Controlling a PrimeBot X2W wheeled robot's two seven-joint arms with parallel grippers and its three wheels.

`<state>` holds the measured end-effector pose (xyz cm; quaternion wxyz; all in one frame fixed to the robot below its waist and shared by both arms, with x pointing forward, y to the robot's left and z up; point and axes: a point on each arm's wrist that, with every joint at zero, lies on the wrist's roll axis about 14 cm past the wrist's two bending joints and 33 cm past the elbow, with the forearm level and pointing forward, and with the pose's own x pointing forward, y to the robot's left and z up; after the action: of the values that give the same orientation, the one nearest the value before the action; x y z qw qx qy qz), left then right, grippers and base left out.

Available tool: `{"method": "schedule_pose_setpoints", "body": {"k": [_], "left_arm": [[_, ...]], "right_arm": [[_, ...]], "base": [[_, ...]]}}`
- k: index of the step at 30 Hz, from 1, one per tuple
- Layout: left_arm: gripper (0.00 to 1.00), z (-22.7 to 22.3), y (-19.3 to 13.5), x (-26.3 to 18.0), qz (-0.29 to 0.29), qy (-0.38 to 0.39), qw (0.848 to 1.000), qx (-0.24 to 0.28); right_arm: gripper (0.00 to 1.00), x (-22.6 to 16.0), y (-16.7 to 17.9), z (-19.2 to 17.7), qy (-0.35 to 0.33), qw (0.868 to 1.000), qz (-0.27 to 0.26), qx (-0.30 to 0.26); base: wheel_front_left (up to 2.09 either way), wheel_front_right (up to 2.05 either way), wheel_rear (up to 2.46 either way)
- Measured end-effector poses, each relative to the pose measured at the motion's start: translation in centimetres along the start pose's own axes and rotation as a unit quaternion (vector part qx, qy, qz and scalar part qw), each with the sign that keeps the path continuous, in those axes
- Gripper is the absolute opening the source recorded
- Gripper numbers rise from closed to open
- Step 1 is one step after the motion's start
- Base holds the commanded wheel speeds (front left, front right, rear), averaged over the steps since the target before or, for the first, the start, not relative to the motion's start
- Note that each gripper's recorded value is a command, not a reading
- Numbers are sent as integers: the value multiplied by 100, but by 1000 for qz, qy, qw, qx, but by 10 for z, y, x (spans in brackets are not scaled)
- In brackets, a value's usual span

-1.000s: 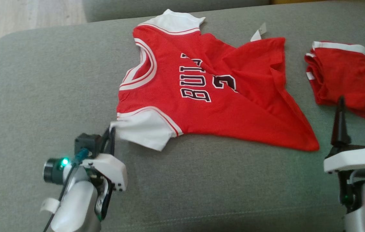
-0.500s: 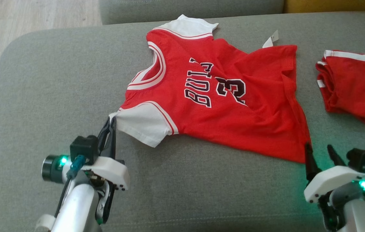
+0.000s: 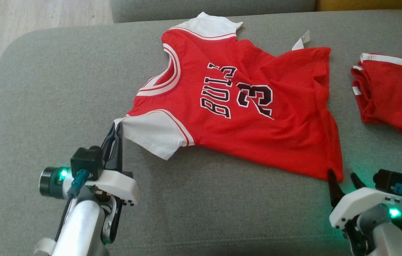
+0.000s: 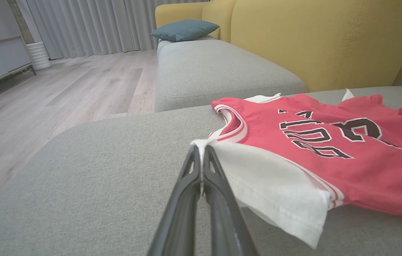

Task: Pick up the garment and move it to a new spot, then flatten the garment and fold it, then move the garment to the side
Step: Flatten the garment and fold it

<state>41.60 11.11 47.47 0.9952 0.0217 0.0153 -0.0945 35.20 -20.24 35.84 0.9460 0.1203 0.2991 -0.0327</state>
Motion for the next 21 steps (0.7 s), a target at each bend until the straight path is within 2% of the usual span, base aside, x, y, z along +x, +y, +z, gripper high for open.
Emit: {"method": "schedule_pose_setpoints", "body": {"k": [1, 2, 3, 4, 8, 12, 17, 21], "left_arm": [[0, 0, 0, 0, 0, 0, 1000, 0], [0, -1, -1, 1, -1, 0, 1000, 0], [0, -1, -1, 1, 0, 1, 1000, 0], [0, -1, 0, 1, 2, 1, 1000, 0], [0, 0, 3, 2, 5, -1, 1000, 5], [0, 8, 8, 3, 12, -12, 1000, 9], [0, 32, 17, 3, 26, -47, 998, 15], [0, 74, 22, 7, 34, -107, 994, 15]], "right_arm": [[100, 1, 0, 1, 0, 1000, 1, 1], [57, 3, 3, 1, 3, 1000, 4, 7], [4, 4, 5, 1, 4, 1000, 7, 11], [0, 4, 8, 2, 5, 1000, 12, 11], [0, 4, 15, 3, 0, 1000, 24, 17], [0, 2, 24, 24, -39, 998, 39, 21], [0, -8, 54, 77, -121, 989, 84, 14], [0, -28, 80, 139, -211, 970, 122, 0]], "base": [[0, 0, 0], [0, 0, 0], [0, 0, 0], [0, 0, 0], [0, 0, 0], [0, 0, 0], [0, 0, 0], [0, 0, 0]]}}
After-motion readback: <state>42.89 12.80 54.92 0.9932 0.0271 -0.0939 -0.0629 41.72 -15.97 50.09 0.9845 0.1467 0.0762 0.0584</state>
